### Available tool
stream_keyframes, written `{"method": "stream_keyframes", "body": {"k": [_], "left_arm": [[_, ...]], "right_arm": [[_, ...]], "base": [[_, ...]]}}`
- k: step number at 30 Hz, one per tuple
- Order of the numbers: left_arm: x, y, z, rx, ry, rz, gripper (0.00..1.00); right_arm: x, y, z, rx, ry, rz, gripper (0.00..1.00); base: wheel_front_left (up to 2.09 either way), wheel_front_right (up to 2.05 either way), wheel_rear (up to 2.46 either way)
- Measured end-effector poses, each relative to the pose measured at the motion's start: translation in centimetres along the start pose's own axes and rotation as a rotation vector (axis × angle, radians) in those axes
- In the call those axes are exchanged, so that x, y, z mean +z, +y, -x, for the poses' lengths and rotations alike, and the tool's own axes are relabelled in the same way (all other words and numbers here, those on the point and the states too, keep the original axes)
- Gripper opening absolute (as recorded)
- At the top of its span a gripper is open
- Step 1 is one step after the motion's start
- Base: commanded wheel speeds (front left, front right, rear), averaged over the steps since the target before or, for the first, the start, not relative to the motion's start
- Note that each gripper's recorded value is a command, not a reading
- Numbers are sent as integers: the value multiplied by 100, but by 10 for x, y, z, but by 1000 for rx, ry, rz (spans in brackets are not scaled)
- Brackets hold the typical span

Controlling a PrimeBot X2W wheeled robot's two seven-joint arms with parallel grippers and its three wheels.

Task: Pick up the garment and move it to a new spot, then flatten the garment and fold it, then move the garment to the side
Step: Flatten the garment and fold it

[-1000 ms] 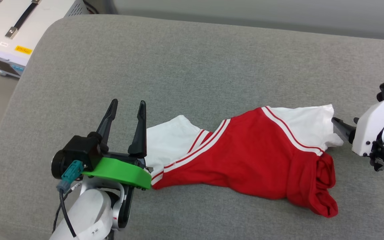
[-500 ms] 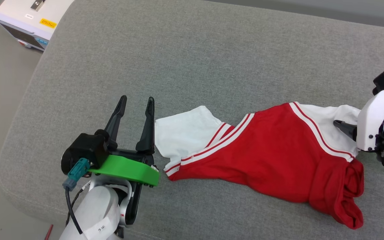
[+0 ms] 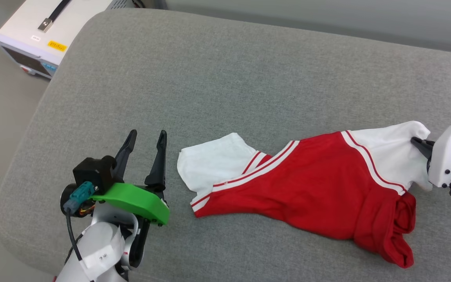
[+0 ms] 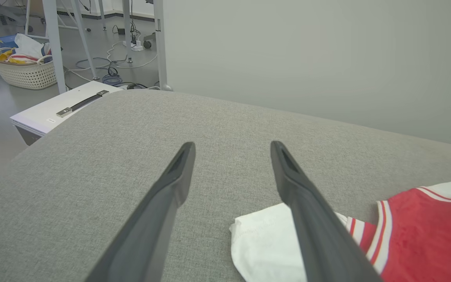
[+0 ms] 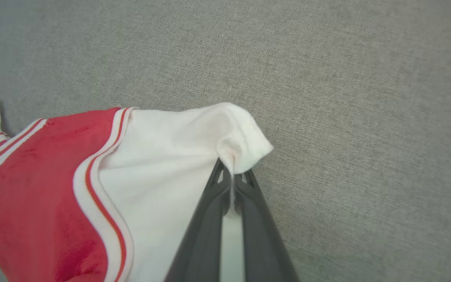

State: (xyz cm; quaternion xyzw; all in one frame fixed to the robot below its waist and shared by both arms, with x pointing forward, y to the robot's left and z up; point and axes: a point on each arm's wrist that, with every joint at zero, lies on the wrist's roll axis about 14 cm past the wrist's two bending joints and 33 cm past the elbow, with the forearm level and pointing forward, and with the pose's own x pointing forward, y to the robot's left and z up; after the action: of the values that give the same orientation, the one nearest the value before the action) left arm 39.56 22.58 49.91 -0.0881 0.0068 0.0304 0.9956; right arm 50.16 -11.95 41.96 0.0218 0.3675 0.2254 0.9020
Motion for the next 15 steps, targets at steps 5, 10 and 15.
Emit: {"method": "stream_keyframes", "body": {"k": [5, 10, 15], "left_arm": [[-24, -2, 0, -58, 199, 48, 100], [-53, -3, -8, -109, 442, 63, 100], [-83, -12, -12, -164, 655, 42, 100]], "right_arm": [[-5, -18, 34, -60, -67, -23, 0], [-20, -21, 56, -87, -85, -62, 0], [-30, -18, 67, -98, -96, -105, 0]], "base": [[0, 0, 0], [0, 0, 0], [0, 0, 0]]}}
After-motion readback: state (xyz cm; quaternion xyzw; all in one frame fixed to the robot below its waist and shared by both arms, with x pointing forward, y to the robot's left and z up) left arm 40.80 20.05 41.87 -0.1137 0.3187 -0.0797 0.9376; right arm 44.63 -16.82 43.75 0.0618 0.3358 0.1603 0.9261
